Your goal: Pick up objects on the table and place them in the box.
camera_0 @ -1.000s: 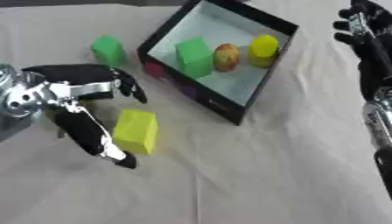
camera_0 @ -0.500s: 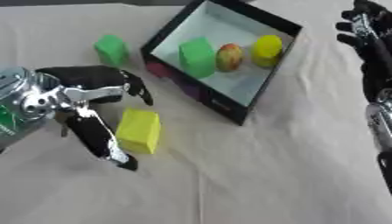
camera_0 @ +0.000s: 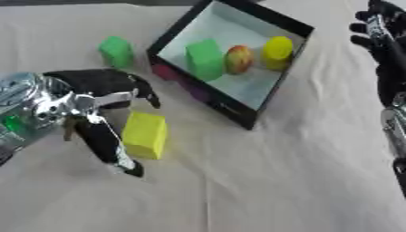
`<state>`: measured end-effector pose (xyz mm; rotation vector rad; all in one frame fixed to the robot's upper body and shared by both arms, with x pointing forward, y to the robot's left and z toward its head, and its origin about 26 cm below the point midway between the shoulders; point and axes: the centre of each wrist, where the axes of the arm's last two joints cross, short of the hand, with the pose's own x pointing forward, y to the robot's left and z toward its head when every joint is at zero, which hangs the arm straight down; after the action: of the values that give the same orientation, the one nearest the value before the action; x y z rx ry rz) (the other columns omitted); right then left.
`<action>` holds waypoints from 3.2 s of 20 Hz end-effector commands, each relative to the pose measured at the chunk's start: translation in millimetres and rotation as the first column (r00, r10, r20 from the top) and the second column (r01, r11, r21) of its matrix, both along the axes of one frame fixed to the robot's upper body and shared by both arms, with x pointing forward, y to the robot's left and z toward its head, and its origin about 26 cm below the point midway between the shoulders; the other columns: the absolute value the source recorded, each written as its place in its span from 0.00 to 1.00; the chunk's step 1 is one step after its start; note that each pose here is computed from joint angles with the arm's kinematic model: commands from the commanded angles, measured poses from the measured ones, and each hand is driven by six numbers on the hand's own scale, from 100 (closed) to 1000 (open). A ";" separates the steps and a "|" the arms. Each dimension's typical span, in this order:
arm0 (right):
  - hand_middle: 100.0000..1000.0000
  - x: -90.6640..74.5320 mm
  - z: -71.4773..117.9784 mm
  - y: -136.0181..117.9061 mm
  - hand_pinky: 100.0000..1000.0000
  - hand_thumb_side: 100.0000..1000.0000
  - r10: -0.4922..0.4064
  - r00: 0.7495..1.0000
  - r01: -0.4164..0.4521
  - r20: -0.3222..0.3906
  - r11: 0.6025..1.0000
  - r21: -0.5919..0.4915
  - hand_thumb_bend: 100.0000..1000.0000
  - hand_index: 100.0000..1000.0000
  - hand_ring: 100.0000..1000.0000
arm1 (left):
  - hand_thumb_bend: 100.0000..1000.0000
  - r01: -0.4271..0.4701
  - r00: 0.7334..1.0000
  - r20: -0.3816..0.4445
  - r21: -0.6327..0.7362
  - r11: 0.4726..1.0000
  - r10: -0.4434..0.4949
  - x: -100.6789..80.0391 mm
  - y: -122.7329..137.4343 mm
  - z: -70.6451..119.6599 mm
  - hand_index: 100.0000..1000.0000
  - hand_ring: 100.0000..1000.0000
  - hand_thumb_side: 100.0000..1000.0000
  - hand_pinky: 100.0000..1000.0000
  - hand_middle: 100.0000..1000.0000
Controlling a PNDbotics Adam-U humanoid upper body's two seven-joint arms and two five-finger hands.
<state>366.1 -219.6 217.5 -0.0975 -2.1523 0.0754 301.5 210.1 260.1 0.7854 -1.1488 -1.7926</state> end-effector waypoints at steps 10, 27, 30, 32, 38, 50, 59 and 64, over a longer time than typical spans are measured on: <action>0.69 -3.5 12.2 2.7 0.78 0.49 0.014 0.999 -0.013 0.039 1.000 -0.003 0.00 0.82 0.75 | 0.68 -0.062 0.998 0.006 -0.006 0.998 0.063 32.1 4.0 -23.5 0.82 0.83 0.19 0.74 0.77; 0.69 -3.9 9.9 -1.9 0.78 0.49 -0.005 0.999 0.005 0.034 1.000 -0.008 0.00 0.82 0.75 | 0.38 0.179 0.956 0.250 -0.094 0.979 -0.151 -9.6 -14.0 75.9 0.60 0.61 0.00 0.53 0.53; 0.69 -3.9 9.5 -2.2 0.78 0.50 -0.009 0.999 0.009 0.034 1.000 -0.001 0.00 0.82 0.75 | 0.33 0.188 0.952 0.266 -0.125 0.974 -0.149 -12.7 -31.8 97.6 0.60 0.60 0.00 0.52 0.53; 0.69 -3.9 10.0 -1.1 0.78 0.50 -0.007 0.999 0.007 0.037 1.000 0.008 0.00 0.82 0.75 | 0.31 0.178 0.961 0.238 -0.146 0.973 -0.140 -1.5 -45.2 104.4 0.60 0.60 0.00 0.52 0.53; 0.69 -3.4 13.3 6.0 0.78 0.50 0.011 0.999 -0.012 0.046 0.999 0.033 0.00 0.82 0.75 | 0.31 0.105 0.979 0.191 -0.143 0.984 -0.076 76.6 -71.1 93.6 0.60 0.59 0.00 0.52 0.54; 0.69 -3.7 15.7 16.1 0.78 0.51 0.051 0.997 -0.053 0.049 0.998 0.036 0.00 0.81 0.75 | 0.38 0.090 0.942 0.335 -0.176 0.980 -0.027 142.4 -81.4 70.6 0.63 0.60 0.00 0.51 0.57; 0.69 -3.8 15.8 18.0 0.78 0.50 0.060 0.997 -0.062 0.047 0.998 0.032 0.00 0.81 0.75 | 0.62 0.088 0.936 0.352 -0.219 0.972 -0.005 149.8 -78.9 63.6 0.83 0.76 0.17 0.66 0.77; 0.69 -4.4 16.6 17.3 0.78 0.52 0.056 0.997 -0.059 0.055 0.997 0.040 0.00 0.81 0.74 | 0.72 0.126 0.914 0.405 -0.267 0.955 -0.007 140.3 -79.0 78.5 0.89 0.79 0.28 0.66 0.79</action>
<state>365.5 -201.7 222.0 -0.0187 -2.1632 0.0583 448.1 130.5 317.8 0.9455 -1.6154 -1.5360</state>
